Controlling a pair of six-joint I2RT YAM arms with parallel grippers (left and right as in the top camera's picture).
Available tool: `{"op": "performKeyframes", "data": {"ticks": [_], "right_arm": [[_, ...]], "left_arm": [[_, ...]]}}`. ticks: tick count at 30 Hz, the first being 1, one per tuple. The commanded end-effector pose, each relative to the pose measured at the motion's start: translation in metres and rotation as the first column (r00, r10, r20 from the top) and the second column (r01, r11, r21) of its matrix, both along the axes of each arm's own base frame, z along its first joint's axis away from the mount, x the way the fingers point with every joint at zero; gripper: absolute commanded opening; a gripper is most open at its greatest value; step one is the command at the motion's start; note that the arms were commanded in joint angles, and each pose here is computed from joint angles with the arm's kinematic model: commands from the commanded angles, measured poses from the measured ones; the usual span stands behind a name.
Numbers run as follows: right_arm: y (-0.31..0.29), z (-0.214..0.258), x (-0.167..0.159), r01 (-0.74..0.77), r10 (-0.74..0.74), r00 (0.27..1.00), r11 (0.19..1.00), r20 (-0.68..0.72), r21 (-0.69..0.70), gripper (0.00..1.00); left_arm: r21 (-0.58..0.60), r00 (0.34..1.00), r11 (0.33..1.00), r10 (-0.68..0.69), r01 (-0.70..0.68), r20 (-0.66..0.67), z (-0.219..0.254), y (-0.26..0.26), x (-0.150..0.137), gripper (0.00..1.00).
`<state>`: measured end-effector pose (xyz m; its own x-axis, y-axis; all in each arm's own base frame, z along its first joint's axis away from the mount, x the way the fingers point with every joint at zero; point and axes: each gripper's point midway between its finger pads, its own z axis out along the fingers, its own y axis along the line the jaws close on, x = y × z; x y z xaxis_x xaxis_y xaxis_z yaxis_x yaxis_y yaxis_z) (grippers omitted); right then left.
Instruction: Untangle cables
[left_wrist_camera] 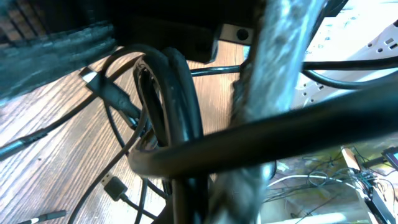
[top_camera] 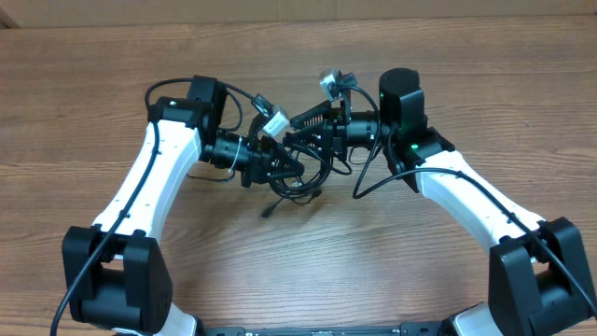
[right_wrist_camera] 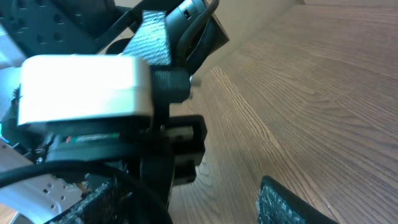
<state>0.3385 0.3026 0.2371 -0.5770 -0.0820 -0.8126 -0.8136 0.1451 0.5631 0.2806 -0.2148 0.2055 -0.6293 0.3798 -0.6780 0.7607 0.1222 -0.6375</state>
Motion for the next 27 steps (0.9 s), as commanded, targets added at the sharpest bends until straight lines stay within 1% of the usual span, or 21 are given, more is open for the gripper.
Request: {"op": "performKeyframes", "data": {"ticks": [1,4,6,10,11,14,16,19,20,21,24,27], "right_arm": [[0.005,0.02,0.005,0.048,-0.049,0.998,0.999,0.04,0.009,0.62],[0.005,0.019,0.009,0.076,-0.076,0.996,0.997,0.043,0.002,0.51],[0.003,0.018,0.014,0.108,-0.108,0.994,0.994,0.022,-0.003,0.37],[-0.005,0.015,0.033,0.226,-0.227,0.972,0.974,-0.067,-0.017,0.06],[-0.006,0.014,0.036,0.244,-0.245,0.967,0.97,-0.073,-0.021,0.04],[-0.011,0.007,0.045,0.304,-0.308,0.948,0.951,-0.082,-0.051,0.04],[-0.02,-0.007,0.057,0.389,-0.4,0.912,0.915,-0.097,-0.109,0.04],[-0.045,-0.03,0.079,0.539,-0.567,0.819,0.814,-0.092,-0.218,0.04],[-0.052,-0.034,0.083,0.565,-0.595,0.8,0.79,-0.078,-0.237,0.04],[-0.065,-0.039,0.091,0.606,-0.64,0.766,0.751,-0.063,-0.26,0.04],[-0.11,-0.046,0.114,0.713,-0.753,0.657,0.635,-0.034,-0.296,0.04],[-0.163,-0.049,0.133,0.79,-0.835,0.549,0.528,-0.024,-0.313,0.04]], "left_arm": [[-0.023,1.0,0.999,-0.028,0.028,-0.007,0.005,-0.01,-0.007,0.04],[-0.014,0.999,0.999,-0.042,0.042,0.004,0.003,-0.014,-0.009,0.04],[-0.001,0.999,0.999,-0.046,0.046,0.01,0.001,-0.014,-0.009,0.04],[0.0,0.999,0.999,-0.045,0.045,0.009,0.001,-0.014,-0.009,0.04],[-0.002,0.999,0.999,-0.046,0.046,0.01,0.001,-0.014,-0.009,0.04],[-0.018,0.999,0.999,-0.046,0.046,0.006,0.004,-0.015,-0.01,0.04],[-0.039,0.999,0.998,-0.047,0.047,0.001,0.007,-0.016,-0.01,0.04],[-0.067,0.999,0.997,-0.048,0.047,-0.003,0.012,-0.018,-0.011,0.04],[-0.073,0.999,0.996,-0.048,0.048,-0.005,0.013,-0.018,-0.011,0.04],[-0.079,0.999,0.996,-0.049,0.048,-0.008,0.014,-0.018,-0.011,0.04],[-0.078,0.998,0.996,-0.052,0.05,-0.021,0.015,-0.017,-0.015,0.04],[-0.082,0.997,0.994,-0.068,0.066,-0.02,0.016,-0.016,-0.021,0.04]]}}
